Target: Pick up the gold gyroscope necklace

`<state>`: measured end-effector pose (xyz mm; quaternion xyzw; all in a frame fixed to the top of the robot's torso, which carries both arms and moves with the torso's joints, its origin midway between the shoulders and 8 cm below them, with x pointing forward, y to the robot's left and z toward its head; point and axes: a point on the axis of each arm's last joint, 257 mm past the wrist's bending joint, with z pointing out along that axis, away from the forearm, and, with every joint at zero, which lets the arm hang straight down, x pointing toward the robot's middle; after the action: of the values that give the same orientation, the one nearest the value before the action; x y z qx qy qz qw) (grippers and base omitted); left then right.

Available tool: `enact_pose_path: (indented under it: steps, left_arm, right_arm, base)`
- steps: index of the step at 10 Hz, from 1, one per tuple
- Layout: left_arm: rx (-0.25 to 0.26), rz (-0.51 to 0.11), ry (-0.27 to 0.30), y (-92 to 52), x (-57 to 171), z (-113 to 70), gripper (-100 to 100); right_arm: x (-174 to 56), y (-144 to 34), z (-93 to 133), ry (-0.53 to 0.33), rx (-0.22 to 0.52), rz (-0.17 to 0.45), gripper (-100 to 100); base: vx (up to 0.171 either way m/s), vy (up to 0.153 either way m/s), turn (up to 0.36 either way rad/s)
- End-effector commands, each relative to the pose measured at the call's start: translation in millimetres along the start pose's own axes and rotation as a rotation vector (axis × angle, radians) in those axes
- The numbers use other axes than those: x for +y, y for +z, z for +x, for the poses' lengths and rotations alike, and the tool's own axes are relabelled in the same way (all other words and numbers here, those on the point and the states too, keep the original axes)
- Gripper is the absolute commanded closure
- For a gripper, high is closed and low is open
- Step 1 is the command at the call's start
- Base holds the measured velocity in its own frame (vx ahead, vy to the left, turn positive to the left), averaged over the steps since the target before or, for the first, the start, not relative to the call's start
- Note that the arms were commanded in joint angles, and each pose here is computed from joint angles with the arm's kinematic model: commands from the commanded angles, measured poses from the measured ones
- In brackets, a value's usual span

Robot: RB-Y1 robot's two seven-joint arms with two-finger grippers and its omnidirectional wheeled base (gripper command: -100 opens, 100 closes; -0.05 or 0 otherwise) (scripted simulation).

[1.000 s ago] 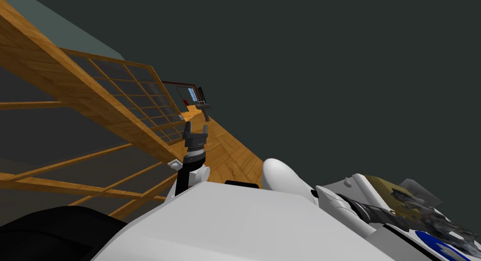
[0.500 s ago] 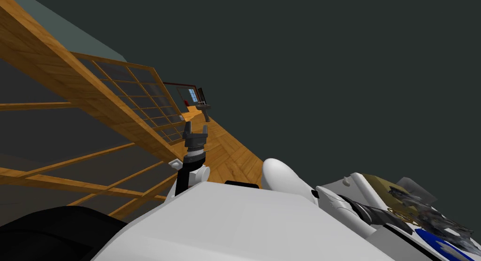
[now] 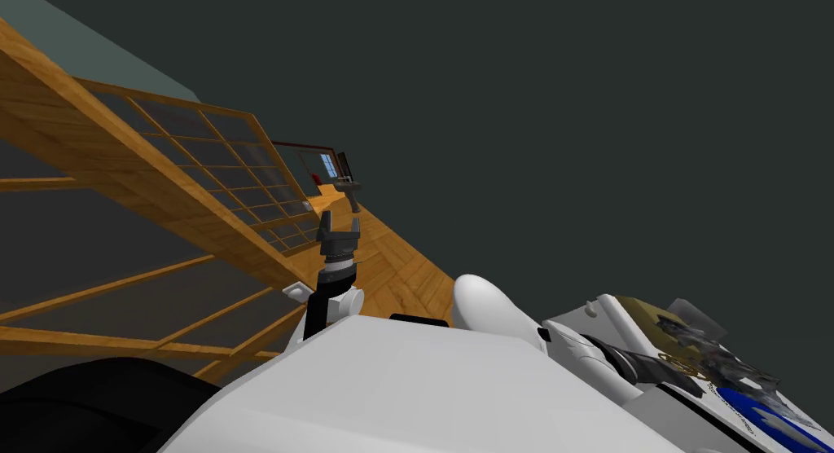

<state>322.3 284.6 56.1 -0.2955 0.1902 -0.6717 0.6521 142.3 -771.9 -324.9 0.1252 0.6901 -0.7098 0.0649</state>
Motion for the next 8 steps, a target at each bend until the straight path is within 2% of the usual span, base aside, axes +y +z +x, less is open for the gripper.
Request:
enact_pose_path:
  steps: [1,2,3,4,5,7,8]
  left_arm:
    - [0.000,0.000,0.000,0.0,0,0.0,0]
    - [0.000,0.000,0.000,0.0,0,0.0,0]
    - [0.000,0.000,0.000,0.0,0,0.0,0]
    - [0.000,0.000,0.000,0.0,0,0.0,0]
    - [0.000,0.000,0.000,0.0,0,0.0,0]
    - [0.000,0.000,0.000,0.0,0,0.0,0]
    - [0.000,0.000,0.000,0.0,0,0.0,0]
  right_arm:
    - [9,-7.8,-10,0.015,-0.017,-0.026,100]
    - [7,-7.9,-16,0.005,-0.041,-0.016,100]
    - [15,-13.1,-22,0.023,-0.044,-0.040,100]
    - [12,-13.5,-30,0.009,-0.075,-0.027,100]
    - [20,-18.6,-35,0.027,-0.075,-0.052,100]
    - [16,-19.3,-43,0.012,-0.109,-0.037,100]
    - [22,-24.7,-52,0.023,-0.123,-0.055,100]
  base:
    - [0.071,0.018,-0.223]
    - [0.057,0.019,-0.123]
    - [0.063,0.021,-0.272]
    - [0.059,0.027,-0.114]
    - [0.064,0.026,-0.173]
    - [0.033,0.014,-0.063]
    - [0.041,0.012,-0.191]
